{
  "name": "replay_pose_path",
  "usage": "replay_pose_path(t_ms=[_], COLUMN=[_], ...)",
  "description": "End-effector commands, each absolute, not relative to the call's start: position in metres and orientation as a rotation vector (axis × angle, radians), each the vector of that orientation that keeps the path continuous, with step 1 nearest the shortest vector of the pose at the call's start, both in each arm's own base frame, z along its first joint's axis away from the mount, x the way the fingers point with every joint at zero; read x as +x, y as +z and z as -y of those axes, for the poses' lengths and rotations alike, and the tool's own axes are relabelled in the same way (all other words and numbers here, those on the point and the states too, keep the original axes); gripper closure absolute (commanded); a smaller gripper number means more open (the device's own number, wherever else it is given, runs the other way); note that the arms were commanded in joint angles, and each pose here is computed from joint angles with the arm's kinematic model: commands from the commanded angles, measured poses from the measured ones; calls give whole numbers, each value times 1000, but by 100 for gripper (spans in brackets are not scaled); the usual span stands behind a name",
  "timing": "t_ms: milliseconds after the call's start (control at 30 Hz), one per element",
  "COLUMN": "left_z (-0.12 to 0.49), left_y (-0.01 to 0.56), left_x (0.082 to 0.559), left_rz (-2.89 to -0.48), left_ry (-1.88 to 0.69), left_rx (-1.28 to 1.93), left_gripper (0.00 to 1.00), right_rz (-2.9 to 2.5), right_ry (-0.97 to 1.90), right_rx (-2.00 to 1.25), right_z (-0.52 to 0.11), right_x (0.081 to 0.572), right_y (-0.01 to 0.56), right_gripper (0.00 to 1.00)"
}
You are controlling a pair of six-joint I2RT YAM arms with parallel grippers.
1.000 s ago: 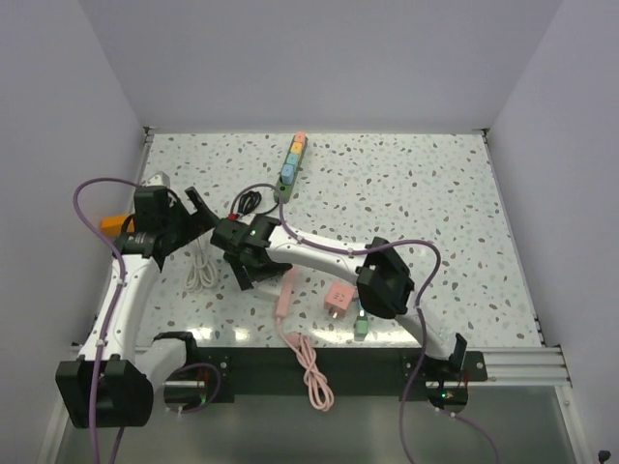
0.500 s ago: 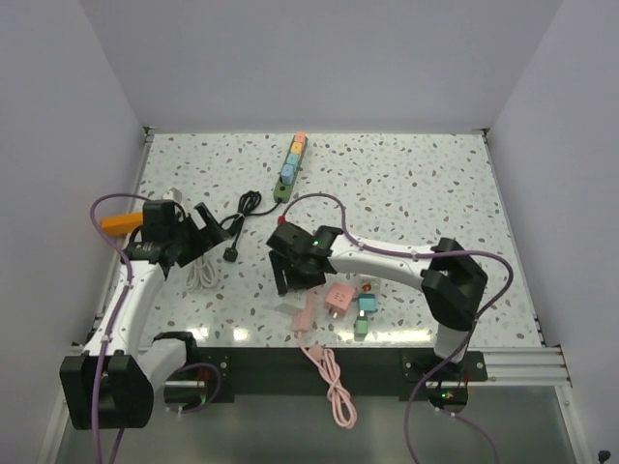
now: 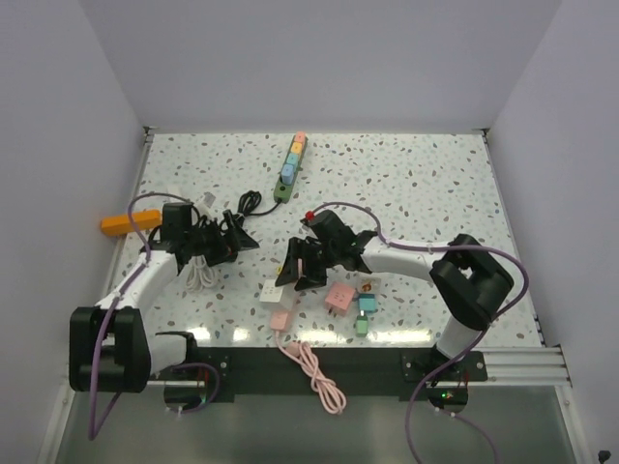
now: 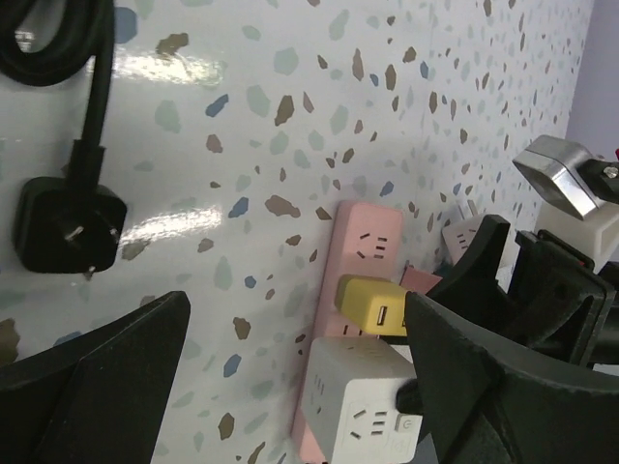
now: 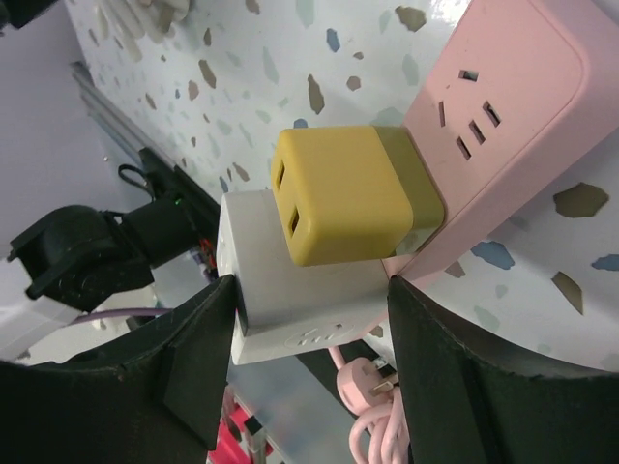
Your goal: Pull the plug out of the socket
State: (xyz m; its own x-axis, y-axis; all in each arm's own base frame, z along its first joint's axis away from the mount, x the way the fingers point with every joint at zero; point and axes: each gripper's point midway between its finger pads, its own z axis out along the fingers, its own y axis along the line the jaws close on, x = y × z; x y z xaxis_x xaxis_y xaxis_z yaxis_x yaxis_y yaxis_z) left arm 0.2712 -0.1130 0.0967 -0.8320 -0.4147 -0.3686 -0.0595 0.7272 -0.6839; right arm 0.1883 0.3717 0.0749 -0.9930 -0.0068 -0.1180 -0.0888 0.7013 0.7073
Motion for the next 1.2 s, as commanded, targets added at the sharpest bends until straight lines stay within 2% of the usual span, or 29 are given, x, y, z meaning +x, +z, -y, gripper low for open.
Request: replay_pose_path(t_ms=[0, 133, 233, 300, 333, 367, 400, 433, 467, 533, 567, 633, 700, 767, 800, 1167], left_z=[137, 159, 176, 183, 189, 192, 195, 199, 201, 203, 204, 202, 203, 204, 206, 225], left_y=[100, 82, 69, 62, 61, 60, 61, 61, 64, 65, 68, 70, 78, 87, 91, 94], left_x=[277, 273, 270, 269, 267, 266, 264, 261, 260, 253, 251, 246, 240, 235, 233, 214], left_rz=[-2375, -2443, -2488, -2516, -2518, -2520, -2517, -2517, -2512, -2521, -2515, -2525, -2510, -2482, -2480, -2499], left_ry=[-1047, -1081, -1096, -1102, -1114, -1123, -1139, -1157, -1165, -1183, -1187, -1189, -1208, -1236, -1257, -1314], left_rx=[-165, -87, -29, -10, 15, 25, 33, 55, 66, 81, 88, 79, 68, 63, 42, 63], left_gripper=[2, 4, 12, 24, 29, 41, 46, 51, 63, 74, 83, 91, 94, 95, 96, 99], right_rz=[-2876, -2872, -2852, -2832, -2823, -2823, -2816, -2803, -2817, -2811, -2814, -2805, -2820, -2793, -2793, -2813], right_ry=[1198, 1246, 1300, 1331, 1334, 1332, 1334, 1334, 1313, 1275, 1249, 1162, 1073, 970, 953, 737], right_rx=[-103, -86, -85, -90, -99, -100, -100, -110, -105, -102, -93, -100, -88, -97, -102, -36], right_z=[-368, -364, -363, -364, -364, -364, -365, -365, -363, -361, -360, -354, -347, -339, -338, -329], right_x=[171, 172, 173, 175, 177, 178, 181, 185, 185, 194, 197, 205, 210, 219, 221, 243], right_y=[50, 48, 49, 54, 56, 57, 62, 64, 63, 68, 68, 74, 80, 85, 91, 85], right_gripper=[100, 100, 100, 98, 91, 90, 88, 84, 67, 56, 41, 32, 22, 18, 13, 11])
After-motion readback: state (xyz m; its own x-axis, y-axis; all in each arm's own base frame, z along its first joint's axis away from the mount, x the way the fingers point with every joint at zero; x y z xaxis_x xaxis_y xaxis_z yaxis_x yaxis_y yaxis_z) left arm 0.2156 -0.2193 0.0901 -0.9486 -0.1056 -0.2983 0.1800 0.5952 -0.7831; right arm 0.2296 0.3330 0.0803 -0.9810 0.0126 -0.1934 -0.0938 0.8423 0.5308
